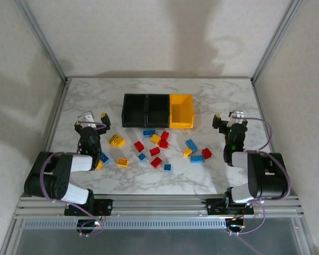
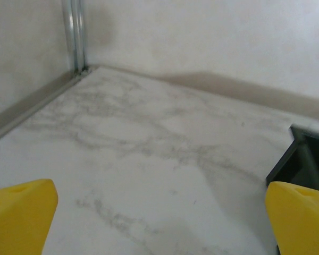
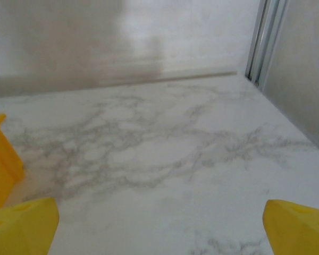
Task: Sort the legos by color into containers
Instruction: Pick up the lego from the middle-right of the table.
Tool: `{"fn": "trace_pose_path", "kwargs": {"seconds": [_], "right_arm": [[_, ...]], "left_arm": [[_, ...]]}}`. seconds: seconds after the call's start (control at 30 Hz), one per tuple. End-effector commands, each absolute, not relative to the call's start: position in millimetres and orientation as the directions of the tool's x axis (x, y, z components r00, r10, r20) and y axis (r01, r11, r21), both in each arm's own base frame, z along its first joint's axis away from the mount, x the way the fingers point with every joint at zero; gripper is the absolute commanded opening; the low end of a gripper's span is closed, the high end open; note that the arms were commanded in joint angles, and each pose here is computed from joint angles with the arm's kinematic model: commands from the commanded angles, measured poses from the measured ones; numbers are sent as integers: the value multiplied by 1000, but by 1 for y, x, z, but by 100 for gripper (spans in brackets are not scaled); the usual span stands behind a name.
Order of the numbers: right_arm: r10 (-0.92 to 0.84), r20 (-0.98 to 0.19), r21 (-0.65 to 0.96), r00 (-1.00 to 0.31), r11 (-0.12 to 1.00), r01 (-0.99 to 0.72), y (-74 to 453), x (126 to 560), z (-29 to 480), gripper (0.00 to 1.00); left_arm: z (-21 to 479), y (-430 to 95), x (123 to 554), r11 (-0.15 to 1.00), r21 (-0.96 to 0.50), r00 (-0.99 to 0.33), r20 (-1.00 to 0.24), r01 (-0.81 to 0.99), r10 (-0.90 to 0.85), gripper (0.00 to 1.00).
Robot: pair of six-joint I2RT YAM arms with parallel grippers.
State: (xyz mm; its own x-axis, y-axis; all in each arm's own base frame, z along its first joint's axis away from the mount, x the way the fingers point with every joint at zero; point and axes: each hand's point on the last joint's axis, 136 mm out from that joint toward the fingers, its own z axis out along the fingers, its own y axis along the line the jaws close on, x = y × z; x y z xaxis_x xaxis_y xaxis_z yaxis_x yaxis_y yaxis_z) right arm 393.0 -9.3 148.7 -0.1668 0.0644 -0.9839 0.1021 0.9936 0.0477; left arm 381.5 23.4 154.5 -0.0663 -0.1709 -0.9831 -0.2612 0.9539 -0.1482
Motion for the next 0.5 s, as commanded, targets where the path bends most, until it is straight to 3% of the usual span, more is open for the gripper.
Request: {"fn": "trace_pose_path", "kwargs": {"seconds": [0.0, 0.17, 0.23, 0.37, 0.47], "right_arm": [[113, -989, 101, -97, 988, 114, -11, 394, 191, 99], [280, -959, 279, -39, 960, 31, 1, 389, 250, 99], [460, -882, 449, -102, 886, 114, -7, 389, 247, 99], [430, -840, 477, -332, 876, -72, 38, 396, 240, 99], [502, -785, 578, -364, 805, -136, 55, 378, 246, 99]], "left_arm": [[174, 28, 378, 945, -154, -52, -983, -288, -176, 99], [215, 43, 383, 855, -363, -7, -919, -370, -394, 99], [219, 37, 393, 822, -455, -69, -861, -342, -504, 99], [214, -2, 399, 791, -577, -218, -761, -204, -611, 100], [207, -33, 389, 767, -630, -310, -709, -124, -633, 100]]}}
